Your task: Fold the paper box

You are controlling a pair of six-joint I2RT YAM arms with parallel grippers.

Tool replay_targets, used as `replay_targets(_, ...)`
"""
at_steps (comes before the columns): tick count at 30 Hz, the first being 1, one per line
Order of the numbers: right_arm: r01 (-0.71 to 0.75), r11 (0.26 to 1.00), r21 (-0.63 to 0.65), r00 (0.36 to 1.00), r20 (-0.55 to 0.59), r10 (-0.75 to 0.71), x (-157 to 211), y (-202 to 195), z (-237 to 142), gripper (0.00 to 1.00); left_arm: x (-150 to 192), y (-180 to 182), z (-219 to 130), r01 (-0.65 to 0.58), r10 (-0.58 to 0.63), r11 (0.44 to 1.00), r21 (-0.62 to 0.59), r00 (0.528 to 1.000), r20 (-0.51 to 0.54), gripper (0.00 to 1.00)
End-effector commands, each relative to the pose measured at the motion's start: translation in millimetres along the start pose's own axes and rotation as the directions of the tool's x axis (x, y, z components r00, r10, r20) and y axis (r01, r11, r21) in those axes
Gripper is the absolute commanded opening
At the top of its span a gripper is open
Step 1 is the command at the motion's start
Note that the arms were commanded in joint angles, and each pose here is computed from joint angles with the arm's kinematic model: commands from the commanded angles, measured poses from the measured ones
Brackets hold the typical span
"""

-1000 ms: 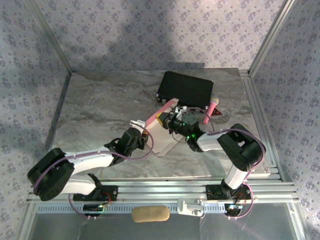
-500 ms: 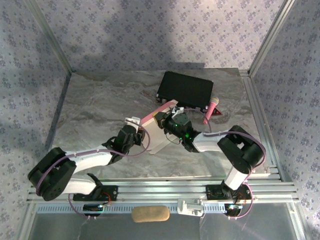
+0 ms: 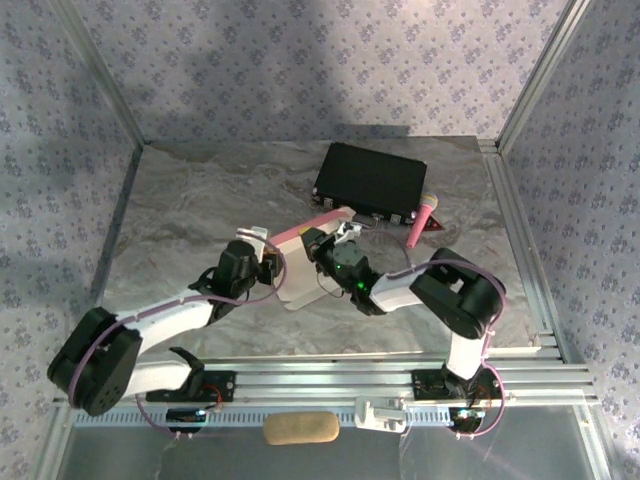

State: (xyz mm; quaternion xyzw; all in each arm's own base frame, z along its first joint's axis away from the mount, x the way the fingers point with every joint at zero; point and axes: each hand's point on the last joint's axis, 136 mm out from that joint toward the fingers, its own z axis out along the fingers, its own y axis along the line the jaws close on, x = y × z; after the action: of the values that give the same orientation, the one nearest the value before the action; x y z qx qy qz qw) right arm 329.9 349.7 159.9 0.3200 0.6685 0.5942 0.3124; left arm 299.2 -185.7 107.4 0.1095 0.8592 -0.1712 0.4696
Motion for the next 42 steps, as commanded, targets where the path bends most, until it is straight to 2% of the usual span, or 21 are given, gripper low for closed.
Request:
replay_targets(1,-0.015,0.992,0.124,0.989,0.15,-0.003,-15.6,-12.9,-25.1,0.0,-17.5,-13.4,-17.1,0.012,-0.016,0.997,0.078,0.998,0.055,0.52)
replay_targets(7,-0.111,0.962,0.25,0.951,0.309,0.029,-18.0,-30.1,-62.5,0.0,-13.4,-28.2,-38.1,0.065,-0.073,0.981,0.182,0.997,0.036,0.64)
replay_targets(14,-0.112,0.97,0.214,0.947,0.317,0.04,-22.5,-42.1,-51.5,0.0,-2.0,-48.8,-68.8,0.109,-0.104,0.946,0.304,0.994,-0.031,0.7)
replay_targets(18,-0.084,0.98,0.18,0.952,0.305,0.026,-18.6,-50.2,-49.8,0.0,10.3,-42.2,-73.3,0.111,-0.095,0.956,0.273,0.993,-0.073,0.7)
replay_targets(20,-0.07,0.984,0.167,0.952,0.305,0.016,-18.3,-49.4,-52.4,0.0,16.1,-28.7,-73.0,0.113,-0.098,0.972,0.204,0.992,-0.085,0.67)
replay_targets(22,-0.063,0.985,0.158,0.951,0.308,0.011,-20.1,-49.0,-57.0,0.0,20.7,-12.4,-71.6,0.133,-0.122,0.983,0.13,0.989,-0.088,0.59)
replay_targets(24,-0.053,0.989,0.138,0.952,0.307,0.008,-22.1,-44.1,-61.7,0.0,24.5,-3.3,-70.9,0.15,-0.143,0.984,0.096,0.987,-0.078,0.52)
replay_targets(26,-0.042,0.991,0.128,0.954,0.3,0.002,-23.3,-37.4,-63.6,0.0,24.9,-0.2,-70.4,0.153,-0.148,0.985,0.085,0.987,-0.061,0.5)
replay_targets(29,-0.033,0.989,0.141,0.957,0.29,-0.009,-26.9,-33.9,-63.8,0.0,24.4,1.7,-63.3,0.138,-0.135,0.987,0.081,0.99,-0.038,0.48)
replay_targets(36,-0.048,0.989,0.138,0.957,0.29,0.006,-36.1,-38.0,-67.4,0.0,28.1,-12.9,-27.2,0.112,-0.101,0.987,0.112,0.99,-0.099,0.41)
replay_targets(42,-0.071,0.991,0.114,0.962,0.27,0.037,-39.9,-33.7,-60.8,0.0,22.0,-41.1,-21.1,0.005,-0.002,0.976,0.216,1.0,-0.015,0.45)
